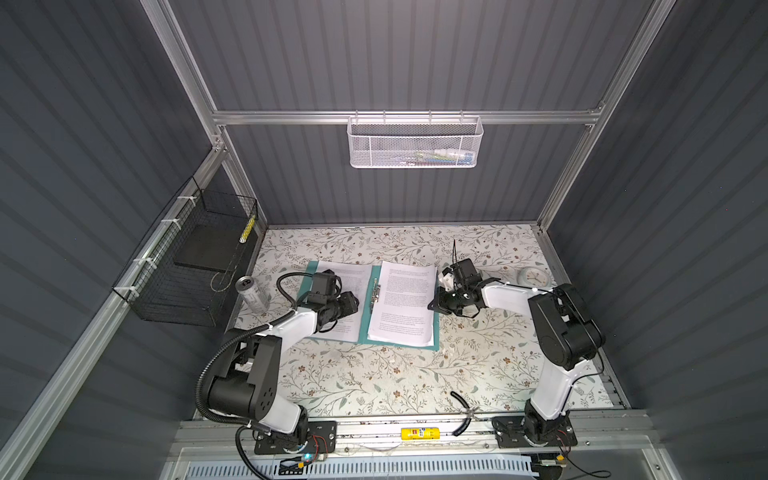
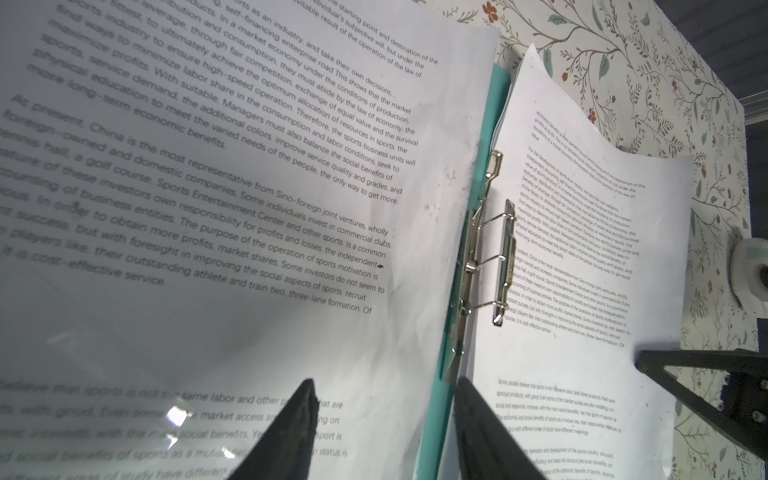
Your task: Put the files into the folder
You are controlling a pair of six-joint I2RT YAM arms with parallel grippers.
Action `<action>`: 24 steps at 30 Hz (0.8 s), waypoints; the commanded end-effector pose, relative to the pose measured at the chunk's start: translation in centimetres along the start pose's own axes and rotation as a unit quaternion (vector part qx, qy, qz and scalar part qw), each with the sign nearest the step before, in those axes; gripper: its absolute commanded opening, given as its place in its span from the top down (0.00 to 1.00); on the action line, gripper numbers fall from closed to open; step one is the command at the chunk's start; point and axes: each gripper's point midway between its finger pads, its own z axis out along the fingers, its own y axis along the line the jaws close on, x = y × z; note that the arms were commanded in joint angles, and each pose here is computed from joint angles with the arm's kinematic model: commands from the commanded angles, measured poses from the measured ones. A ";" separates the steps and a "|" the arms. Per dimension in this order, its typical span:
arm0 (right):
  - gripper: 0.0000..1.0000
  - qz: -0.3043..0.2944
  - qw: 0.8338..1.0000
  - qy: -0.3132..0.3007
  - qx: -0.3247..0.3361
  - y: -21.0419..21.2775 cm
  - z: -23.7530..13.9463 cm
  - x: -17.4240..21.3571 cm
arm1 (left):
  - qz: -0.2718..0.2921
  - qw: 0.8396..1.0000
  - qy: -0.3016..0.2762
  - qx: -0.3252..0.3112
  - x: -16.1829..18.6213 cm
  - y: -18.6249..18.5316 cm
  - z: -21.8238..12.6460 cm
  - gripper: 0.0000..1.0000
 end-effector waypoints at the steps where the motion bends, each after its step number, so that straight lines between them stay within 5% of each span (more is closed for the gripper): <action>1: 1.00 -0.007 1.000 0.013 0.000 -0.3 0.3 0.3 | 0.003 1.000 0.002 0.001 0.2 -0.1 -0.1 0.46; 4: 0.99 -0.005 1.000 0.023 -0.003 -0.3 0.7 0.5 | 0.002 1.000 -0.002 -0.012 -0.1 0.2 -0.3 0.42; 8: 0.36 -0.003 1.000 0.022 0.000 -0.1 0.2 0.5 | 0.007 0.995 -0.026 -0.093 -2.2 2.1 -1.4 0.28; 12: 0.02 -0.013 1.000 -0.007 0.003 0.7 -1.7 -0.1 | 0.023 0.983 -0.031 -0.181 -5.1 4.0 -1.7 0.23; 24: 0.01 -0.016 0.996 -0.082 -0.013 1.3 -6.2 -2.2 | -0.059 0.965 0.019 -0.255 -8.6 11.9 -0.3 0.21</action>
